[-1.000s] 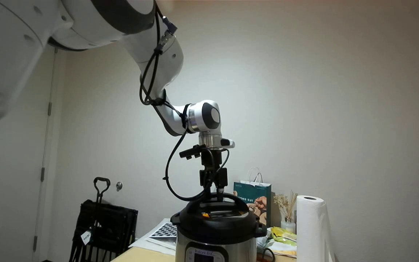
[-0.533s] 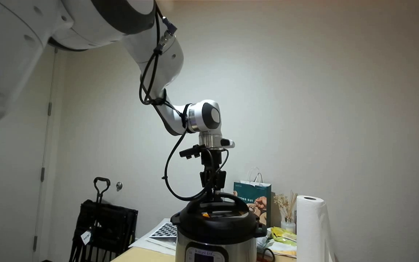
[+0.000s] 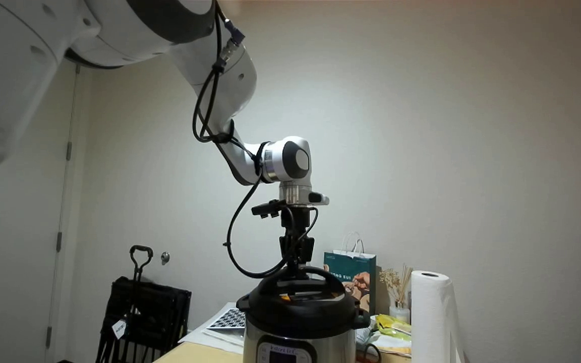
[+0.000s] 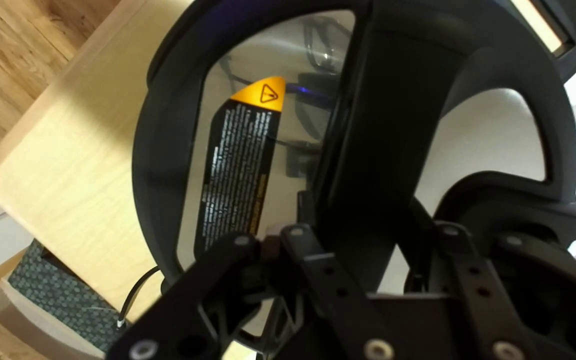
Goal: Remove the lid from the cooker
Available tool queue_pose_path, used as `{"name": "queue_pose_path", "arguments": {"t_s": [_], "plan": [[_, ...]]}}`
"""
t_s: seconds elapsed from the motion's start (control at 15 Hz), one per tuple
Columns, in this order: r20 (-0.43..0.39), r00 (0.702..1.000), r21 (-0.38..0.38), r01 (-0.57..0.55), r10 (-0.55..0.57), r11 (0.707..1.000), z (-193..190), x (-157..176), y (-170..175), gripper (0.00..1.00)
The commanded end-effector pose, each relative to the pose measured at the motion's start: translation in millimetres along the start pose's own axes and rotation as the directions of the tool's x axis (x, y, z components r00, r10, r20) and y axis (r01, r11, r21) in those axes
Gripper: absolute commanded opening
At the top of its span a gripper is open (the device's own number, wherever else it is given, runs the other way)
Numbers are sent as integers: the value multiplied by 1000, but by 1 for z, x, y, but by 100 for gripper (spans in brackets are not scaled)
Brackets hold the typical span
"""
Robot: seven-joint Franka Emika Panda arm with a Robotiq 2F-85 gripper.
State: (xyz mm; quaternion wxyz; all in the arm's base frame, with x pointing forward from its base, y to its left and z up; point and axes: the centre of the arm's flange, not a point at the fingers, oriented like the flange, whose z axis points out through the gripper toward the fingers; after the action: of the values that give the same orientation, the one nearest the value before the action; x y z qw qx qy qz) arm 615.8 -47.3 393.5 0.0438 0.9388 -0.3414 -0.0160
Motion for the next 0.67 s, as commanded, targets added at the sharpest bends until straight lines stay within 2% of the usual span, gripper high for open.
{"name": "queue_pose_path", "arguments": {"t_s": [0.0, 0.2, 0.6], "plan": [[-41, 999, 42, 12, -11, 999, -38, -30, 25, 17], [-90, 996, 54, 22, -18, 998, -53, -42, 31, 17], [-115, 993, 82, 43, -33, 996, -93, -61, 40, 17]]}}
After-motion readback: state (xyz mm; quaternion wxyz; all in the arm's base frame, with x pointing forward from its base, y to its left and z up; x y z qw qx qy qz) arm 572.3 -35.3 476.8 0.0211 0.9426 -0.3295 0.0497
